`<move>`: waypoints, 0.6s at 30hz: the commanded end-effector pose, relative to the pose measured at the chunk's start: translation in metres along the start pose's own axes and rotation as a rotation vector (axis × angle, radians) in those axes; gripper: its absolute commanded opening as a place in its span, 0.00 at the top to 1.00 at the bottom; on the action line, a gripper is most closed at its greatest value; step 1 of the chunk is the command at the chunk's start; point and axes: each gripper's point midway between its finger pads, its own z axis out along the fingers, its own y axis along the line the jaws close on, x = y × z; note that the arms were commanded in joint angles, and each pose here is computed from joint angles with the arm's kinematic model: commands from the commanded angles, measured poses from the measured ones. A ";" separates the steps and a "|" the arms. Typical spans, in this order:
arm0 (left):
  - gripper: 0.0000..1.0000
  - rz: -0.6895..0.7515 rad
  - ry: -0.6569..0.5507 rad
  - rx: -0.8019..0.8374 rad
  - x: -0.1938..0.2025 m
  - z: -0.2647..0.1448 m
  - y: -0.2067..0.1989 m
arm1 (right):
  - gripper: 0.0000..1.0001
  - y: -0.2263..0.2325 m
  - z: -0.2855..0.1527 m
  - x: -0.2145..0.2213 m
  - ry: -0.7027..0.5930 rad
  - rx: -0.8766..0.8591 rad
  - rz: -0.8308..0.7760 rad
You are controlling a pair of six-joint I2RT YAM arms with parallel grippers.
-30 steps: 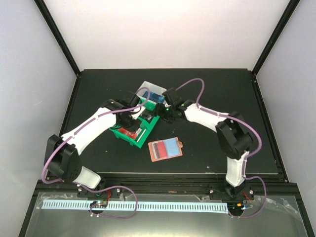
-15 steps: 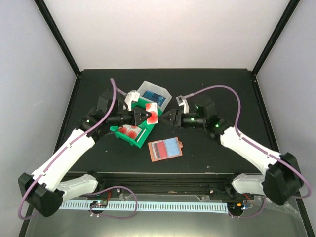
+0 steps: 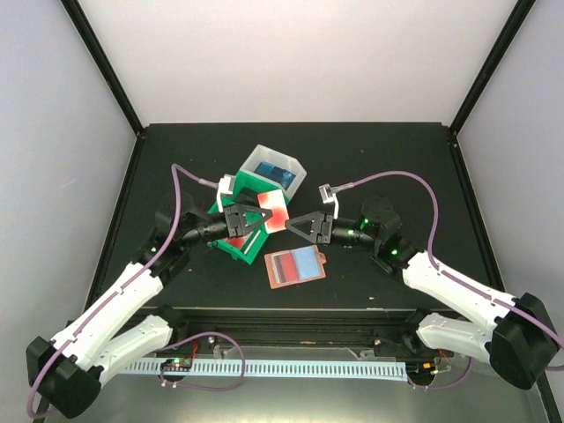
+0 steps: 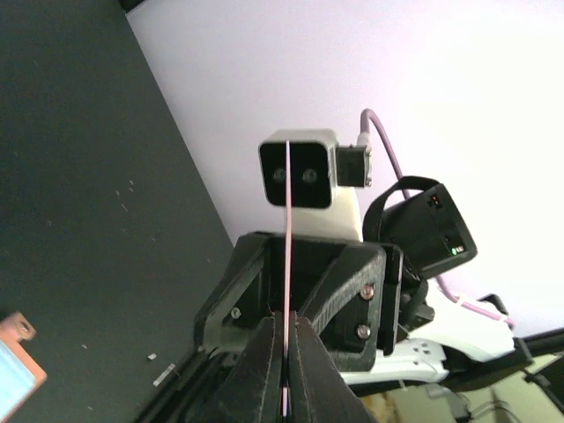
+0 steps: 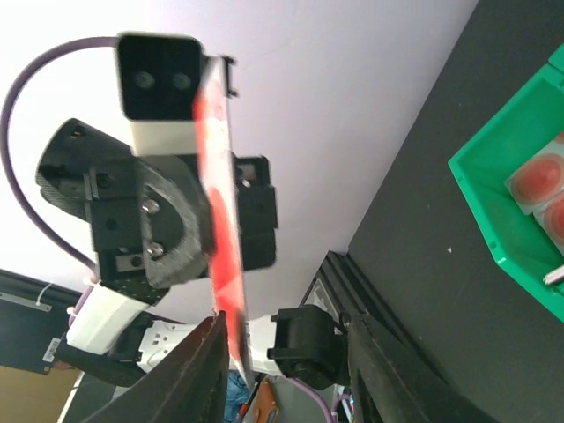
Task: Put the credit cards into the card holder
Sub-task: Pick up the credit card from the storage box.
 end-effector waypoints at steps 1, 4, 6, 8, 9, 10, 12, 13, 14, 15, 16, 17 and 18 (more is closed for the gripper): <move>0.98 0.005 0.031 0.125 0.009 -0.004 -0.022 | 0.62 0.022 -0.003 -0.007 -0.047 -0.109 -0.046; 0.98 0.008 0.048 0.122 0.015 -0.005 -0.019 | 0.64 0.028 -0.002 -0.003 -0.022 -0.135 -0.048; 0.98 0.008 0.059 0.128 0.019 -0.006 -0.020 | 0.68 0.029 -0.001 -0.001 -0.013 -0.141 -0.046; 0.98 0.010 0.069 0.132 0.022 -0.005 -0.021 | 0.73 0.028 0.000 0.000 -0.004 -0.140 -0.040; 0.98 0.008 0.071 0.131 0.023 -0.005 -0.019 | 0.76 0.028 0.001 0.000 0.001 -0.145 -0.038; 0.98 0.005 0.076 0.129 0.024 -0.004 -0.018 | 0.78 0.030 0.001 0.001 0.004 -0.157 -0.037; 0.97 -0.002 0.093 0.132 0.028 -0.002 -0.016 | 0.85 0.032 0.000 0.002 0.007 -0.179 -0.032; 0.96 -0.006 0.103 0.131 0.030 -0.001 -0.015 | 0.89 0.033 0.000 0.003 0.010 -0.189 -0.033; 0.95 -0.010 0.113 0.129 0.034 0.000 -0.014 | 0.94 0.034 -0.001 0.005 0.015 -0.193 -0.034; 0.94 -0.011 0.119 0.124 0.036 0.001 -0.012 | 0.98 0.033 -0.002 0.006 0.016 -0.192 -0.033; 0.92 -0.012 0.121 0.111 0.037 0.001 -0.008 | 0.99 0.032 -0.003 0.007 0.016 -0.191 -0.033; 0.91 -0.011 0.121 0.094 0.039 0.001 -0.004 | 0.99 0.032 -0.005 0.008 0.013 -0.192 -0.039; 0.87 -0.008 0.122 0.074 0.040 0.001 0.000 | 0.99 0.030 -0.006 0.009 0.007 -0.183 -0.042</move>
